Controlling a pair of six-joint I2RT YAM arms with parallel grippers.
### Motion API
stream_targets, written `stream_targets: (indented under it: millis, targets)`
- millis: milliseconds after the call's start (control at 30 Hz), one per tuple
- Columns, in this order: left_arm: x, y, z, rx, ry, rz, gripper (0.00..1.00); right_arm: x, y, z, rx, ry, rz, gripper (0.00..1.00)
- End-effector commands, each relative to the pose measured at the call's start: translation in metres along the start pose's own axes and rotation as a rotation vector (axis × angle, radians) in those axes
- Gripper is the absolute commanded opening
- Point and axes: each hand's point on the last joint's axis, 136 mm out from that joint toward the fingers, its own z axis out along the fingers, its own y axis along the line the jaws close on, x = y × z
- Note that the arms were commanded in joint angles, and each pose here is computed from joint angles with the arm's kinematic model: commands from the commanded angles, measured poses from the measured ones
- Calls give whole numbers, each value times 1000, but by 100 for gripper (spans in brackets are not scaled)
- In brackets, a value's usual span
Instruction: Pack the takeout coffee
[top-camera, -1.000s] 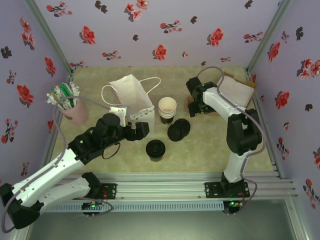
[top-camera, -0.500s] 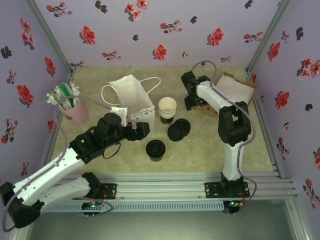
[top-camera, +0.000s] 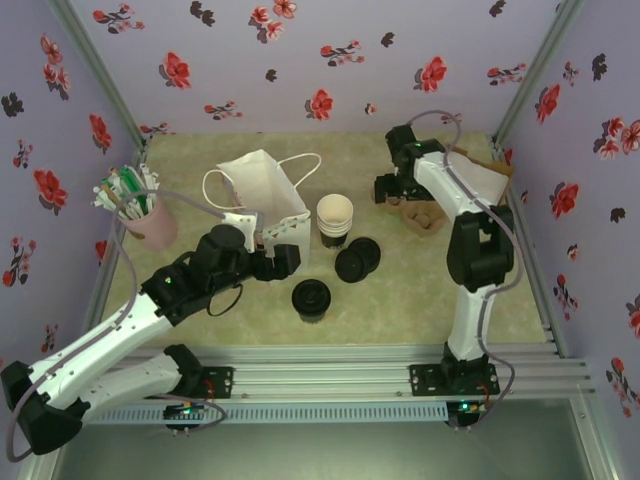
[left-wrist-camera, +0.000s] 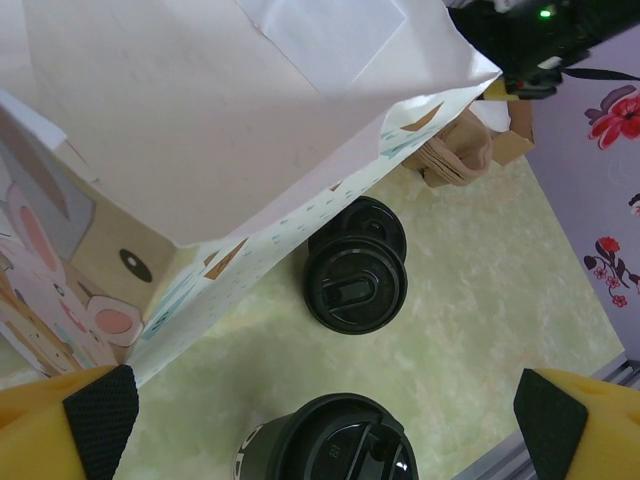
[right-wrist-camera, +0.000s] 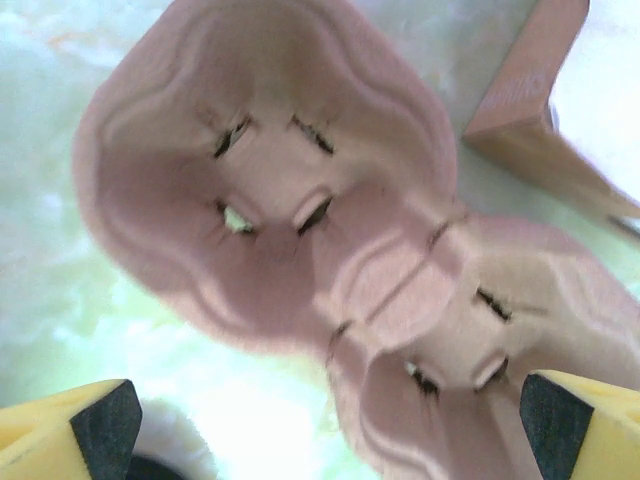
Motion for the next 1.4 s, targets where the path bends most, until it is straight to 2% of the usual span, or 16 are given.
stream_targets:
  millis: [0,167,500,867,1133,1367]
  targets:
    - [-19,-9,-6,22,-55,10,99,11,9,-15,-149,-2,70,99]
    - [-21,-10,-6,25,-58,12,99,30,-5,1,-158,55,105,99]
    - [-18,-11,-4,30,-43,5,99,49,-2,28,-184,154,108,99]
    - [-16,-11,-2,36,-39,7,100,70,11,20,-262,214,105,99]
    - [-14,-13,2,42,-28,7,99,79,7,21,-232,246,105,99]
    - [-12,-11,0,43,-32,6,99,110,5,12,-212,276,96,99]
